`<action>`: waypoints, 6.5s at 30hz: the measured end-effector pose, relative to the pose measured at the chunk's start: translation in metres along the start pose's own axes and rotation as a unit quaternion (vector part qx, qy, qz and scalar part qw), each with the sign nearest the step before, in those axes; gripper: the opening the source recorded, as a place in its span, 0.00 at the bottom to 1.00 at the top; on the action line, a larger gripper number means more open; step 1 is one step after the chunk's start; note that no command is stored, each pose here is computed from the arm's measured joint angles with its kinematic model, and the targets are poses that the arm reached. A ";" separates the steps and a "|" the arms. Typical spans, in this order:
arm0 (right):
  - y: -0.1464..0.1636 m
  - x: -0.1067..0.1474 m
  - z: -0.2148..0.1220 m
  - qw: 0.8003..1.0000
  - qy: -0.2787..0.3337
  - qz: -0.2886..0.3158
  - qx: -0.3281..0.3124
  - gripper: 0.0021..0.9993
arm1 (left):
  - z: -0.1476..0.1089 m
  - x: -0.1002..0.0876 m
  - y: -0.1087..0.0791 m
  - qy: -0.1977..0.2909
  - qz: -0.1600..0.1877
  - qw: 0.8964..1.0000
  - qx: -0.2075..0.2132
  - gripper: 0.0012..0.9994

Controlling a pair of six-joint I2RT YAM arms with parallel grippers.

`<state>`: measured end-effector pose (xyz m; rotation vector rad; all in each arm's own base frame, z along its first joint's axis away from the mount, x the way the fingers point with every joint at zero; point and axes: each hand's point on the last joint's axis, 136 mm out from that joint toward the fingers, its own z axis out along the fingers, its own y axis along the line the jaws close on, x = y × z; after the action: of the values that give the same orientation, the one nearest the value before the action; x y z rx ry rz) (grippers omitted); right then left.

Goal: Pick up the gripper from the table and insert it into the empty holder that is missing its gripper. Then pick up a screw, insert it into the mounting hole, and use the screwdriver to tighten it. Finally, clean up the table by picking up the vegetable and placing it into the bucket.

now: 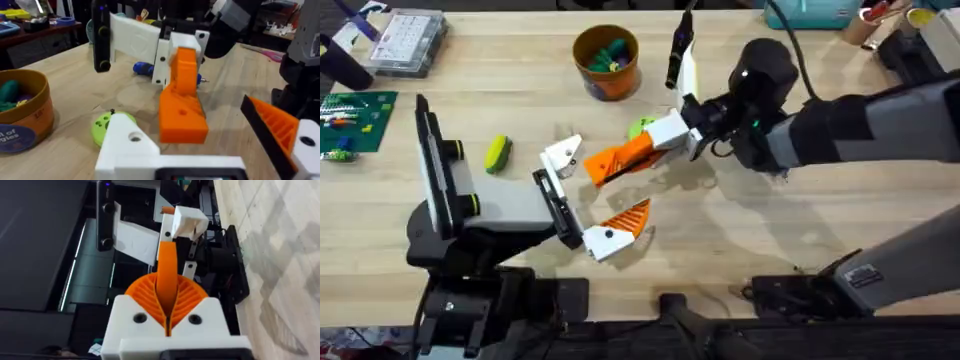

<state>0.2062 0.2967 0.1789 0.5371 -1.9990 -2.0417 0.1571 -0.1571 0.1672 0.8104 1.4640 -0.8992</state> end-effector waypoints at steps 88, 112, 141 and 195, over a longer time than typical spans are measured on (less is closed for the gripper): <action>0.000 -0.009 0.013 0.999 -0.035 -0.022 0.008 0.01 | 0.000 0.001 0.001 0.001 -0.002 1.000 -0.004 0.99; -0.003 -0.017 0.012 0.998 -0.058 -0.010 0.012 0.01 | 0.000 0.000 0.002 0.001 -0.002 1.000 -0.005 0.99; -0.007 -0.025 0.016 0.996 -0.083 0.015 0.018 0.01 | 0.000 0.002 0.006 0.002 -0.006 1.000 -0.016 0.99; -0.004 -0.040 0.039 0.997 -0.073 0.007 0.017 0.01 | -0.001 0.000 0.013 -0.001 -0.002 0.999 -0.036 0.99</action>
<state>0.2269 0.3485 0.1786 0.3905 -2.1169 -2.0974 0.1678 -0.1503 0.1665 0.7540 1.4874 -0.8456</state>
